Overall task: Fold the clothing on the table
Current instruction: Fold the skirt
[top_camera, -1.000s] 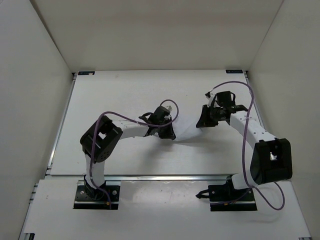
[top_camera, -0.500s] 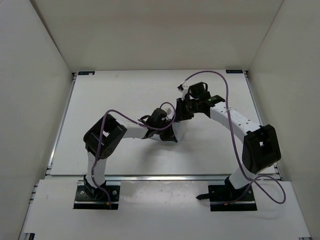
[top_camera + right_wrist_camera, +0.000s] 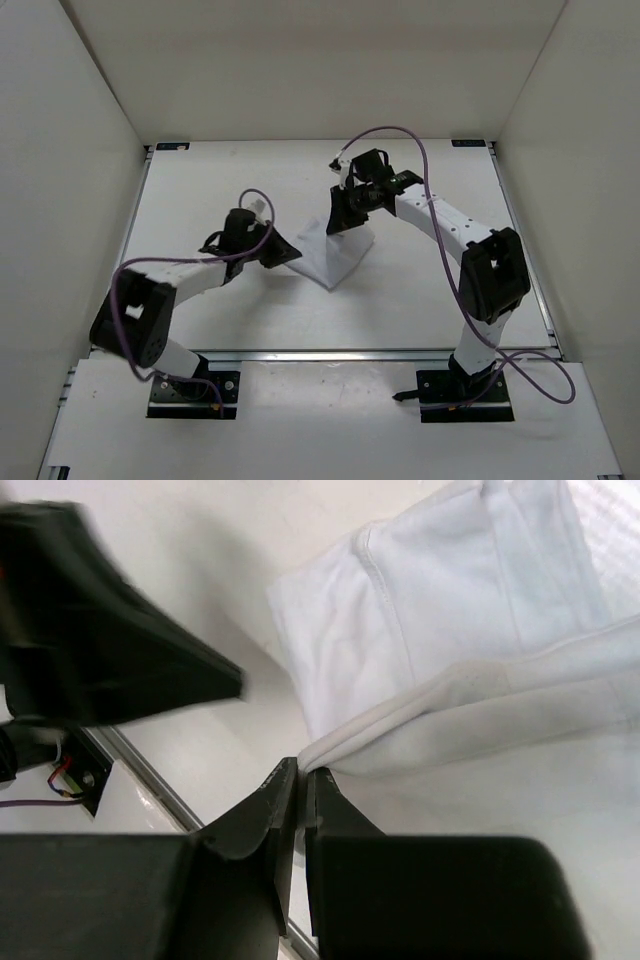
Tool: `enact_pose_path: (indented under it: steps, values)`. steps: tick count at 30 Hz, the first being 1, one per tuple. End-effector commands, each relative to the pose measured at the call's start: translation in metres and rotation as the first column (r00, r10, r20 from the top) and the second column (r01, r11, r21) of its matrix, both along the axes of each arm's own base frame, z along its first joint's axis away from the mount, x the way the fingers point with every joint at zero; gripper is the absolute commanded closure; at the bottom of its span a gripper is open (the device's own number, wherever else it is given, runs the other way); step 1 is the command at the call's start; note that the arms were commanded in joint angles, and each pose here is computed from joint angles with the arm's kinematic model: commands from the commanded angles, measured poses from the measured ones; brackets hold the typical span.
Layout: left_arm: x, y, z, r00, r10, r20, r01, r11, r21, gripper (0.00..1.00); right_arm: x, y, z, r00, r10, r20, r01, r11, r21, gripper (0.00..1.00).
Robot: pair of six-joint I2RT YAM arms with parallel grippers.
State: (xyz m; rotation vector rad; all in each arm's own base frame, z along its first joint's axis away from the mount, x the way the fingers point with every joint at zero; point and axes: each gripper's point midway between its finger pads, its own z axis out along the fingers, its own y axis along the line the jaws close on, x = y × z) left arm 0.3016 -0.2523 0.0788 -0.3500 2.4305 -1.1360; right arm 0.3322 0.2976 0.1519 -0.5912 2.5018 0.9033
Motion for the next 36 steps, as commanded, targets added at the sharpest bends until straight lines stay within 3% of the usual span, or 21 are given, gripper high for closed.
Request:
enact_pose_path:
  steps: [1,8,16,27,34,35,36]
  values:
    - [0.0,0.048,0.012,0.99,0.121,0.072,-0.125,0.991,0.049,1.0,0.018,0.003,0.024,0.997,0.02,0.073,-0.02,1.0,0.002,1.0]
    - [0.008,0.069,-0.025,0.986,0.164,0.034,-0.167,0.97,0.175,1.0,0.013,0.024,0.009,0.996,0.081,0.03,-0.08,0.997,-0.014,1.0]
    - [0.025,0.065,-0.047,0.985,0.168,-0.022,-0.163,0.974,0.159,1.0,0.02,0.056,0.005,0.99,0.135,0.037,-0.134,0.991,-0.016,1.0]
    - [0.02,0.044,-0.061,0.991,0.114,-0.076,-0.104,0.988,0.116,1.0,0.056,0.087,0.013,0.985,0.159,0.063,-0.159,0.987,0.006,1.0]
    - [0.018,0.03,-0.071,0.992,0.075,-0.099,-0.063,0.991,0.116,1.0,0.054,0.115,0.0,0.98,0.192,0.045,-0.193,0.981,0.035,1.0]
    - [0.017,0.028,-0.069,0.993,0.064,-0.095,-0.053,0.992,0.112,1.0,0.056,0.118,-0.007,0.981,0.19,0.04,-0.191,0.981,0.029,0.92]
    - [0.015,0.025,-0.071,0.994,0.055,-0.099,-0.043,0.992,0.119,1.0,0.056,0.12,-0.012,0.981,0.188,0.037,-0.189,0.982,0.021,0.77]
